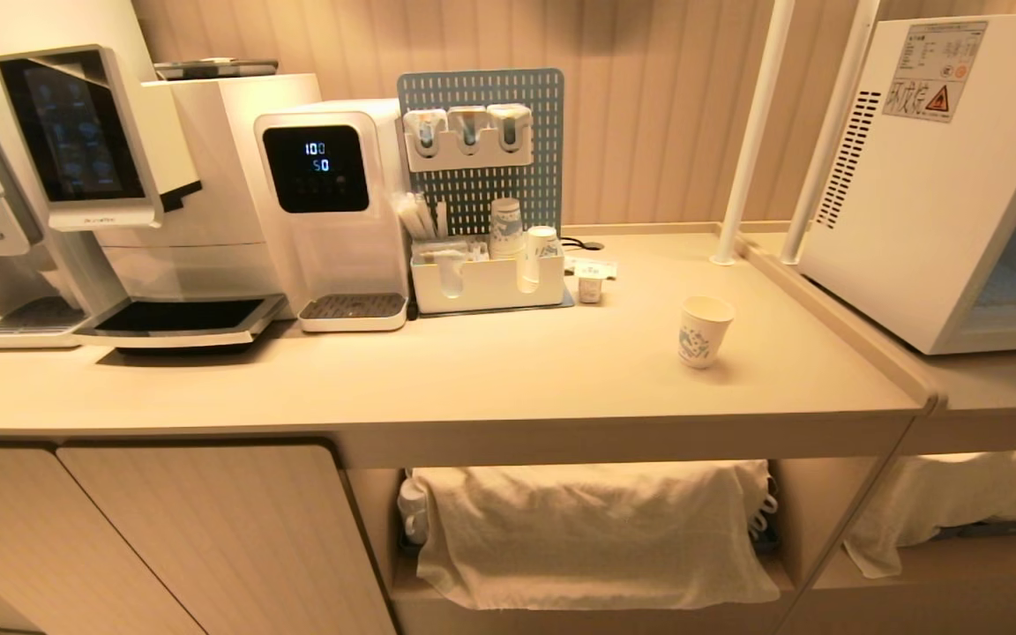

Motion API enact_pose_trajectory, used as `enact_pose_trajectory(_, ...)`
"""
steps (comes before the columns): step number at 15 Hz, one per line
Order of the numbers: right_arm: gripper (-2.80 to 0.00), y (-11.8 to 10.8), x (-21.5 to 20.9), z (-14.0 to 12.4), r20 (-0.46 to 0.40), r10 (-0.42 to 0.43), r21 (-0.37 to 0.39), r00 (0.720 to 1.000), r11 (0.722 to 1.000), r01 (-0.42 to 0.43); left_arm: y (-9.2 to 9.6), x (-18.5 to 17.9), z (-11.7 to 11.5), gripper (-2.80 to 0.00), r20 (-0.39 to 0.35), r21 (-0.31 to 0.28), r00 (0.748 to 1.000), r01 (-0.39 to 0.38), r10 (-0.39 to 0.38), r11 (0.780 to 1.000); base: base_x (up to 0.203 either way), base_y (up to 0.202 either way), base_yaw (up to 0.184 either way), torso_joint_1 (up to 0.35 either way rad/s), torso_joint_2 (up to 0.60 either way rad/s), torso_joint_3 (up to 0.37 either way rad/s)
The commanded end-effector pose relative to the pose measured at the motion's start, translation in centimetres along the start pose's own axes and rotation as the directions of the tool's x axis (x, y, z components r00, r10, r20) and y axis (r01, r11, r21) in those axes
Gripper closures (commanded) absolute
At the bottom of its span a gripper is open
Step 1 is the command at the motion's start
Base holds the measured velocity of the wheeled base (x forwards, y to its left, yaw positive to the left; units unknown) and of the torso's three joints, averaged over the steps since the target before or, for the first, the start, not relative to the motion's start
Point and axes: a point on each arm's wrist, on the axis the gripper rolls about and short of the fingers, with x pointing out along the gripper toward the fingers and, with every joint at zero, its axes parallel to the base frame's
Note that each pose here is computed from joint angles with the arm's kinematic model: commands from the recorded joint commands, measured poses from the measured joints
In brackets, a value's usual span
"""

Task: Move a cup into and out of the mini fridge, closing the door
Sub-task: Put the paper cup in the freezer

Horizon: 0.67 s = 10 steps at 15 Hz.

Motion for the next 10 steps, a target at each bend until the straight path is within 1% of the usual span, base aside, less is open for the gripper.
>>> enact_pose_trajectory(1, 0.00, -1.1, 6.8, 2.4, -0.196, 0.014, 0.086, 0.981, 0.996, 0.003, 0.0, 0.0, 0.0, 0.00, -0.001, 0.000, 1.000, 0.000, 0.000, 1.000, 0.000, 0.000, 0.000, 0.000, 0.00, 0.000)
enact_pose_trajectory(2, 0.00, -1.5, 8.7, 2.7, -0.253, 0.037, 0.117, 0.967, 0.993, -0.007, 0.0, 0.0, 0.0, 0.00, -0.002, 0.000, 1.000, 0.000, 0.000, 1.000, 0.000, 0.000, 0.000, 0.000, 0.00, 0.000)
enact_pose_trajectory(3, 0.00, -2.0, 10.7, 2.7, -0.314, 0.047, 0.148, 0.948, 0.989, 0.000, 0.0, 0.0, 0.0, 0.00, -0.001, 0.000, 1.000, 0.000, 0.000, 1.000, 0.000, 0.000, 0.000, 0.000, 0.00, 0.000)
enact_pose_trajectory(5, 0.00, -3.3, 14.5, 2.3, -0.420, 0.047, 0.193, 0.906, 0.980, 0.039, 0.0, 0.0, 0.0, 0.00, -0.001, 0.000, 1.000, 0.000, 0.000, 1.000, 0.000, 0.000, 0.000, 0.000, 0.00, 0.000)
enact_pose_trajectory(6, 0.00, -4.0, 16.3, 2.1, -0.456, 0.044, 0.204, 0.889, 0.977, 0.057, 0.0, 0.0, 0.0, 0.00, -0.001, 0.000, 1.000, 0.000, 0.000, 1.000, 0.000, 0.000, 0.000, 0.000, 0.00, 0.000)
enact_pose_trajectory(7, 0.00, -4.7, 18.0, 1.9, -0.476, 0.042, 0.205, 0.878, 0.977, 0.064, 0.0, 0.0, 0.0, 0.00, -0.001, 0.000, 1.000, 0.000, 0.000, 1.000, 0.000, 0.000, 0.000, 0.000, 0.00, 0.000)
enact_pose_trajectory(8, 0.00, -5.5, 19.7, 2.0, -0.471, 0.039, 0.199, 0.881, 0.978, 0.063, 0.0, 0.0, 0.0, 0.00, -0.001, 0.000, 1.000, 0.000, 0.000, 1.000, 0.000, 0.000, 0.000, 0.000, 0.00, 0.000)
enact_pose_trajectory(10, 0.00, -7.3, 23.3, 2.1, -0.417, 0.040, 0.174, 0.908, 0.984, 0.037, 0.0, 0.0, 0.0, 0.00, -0.001, 0.000, 1.000, 0.000, 0.000, 1.000, 0.000, 0.000, 0.000, 0.000, 0.00, 0.000)
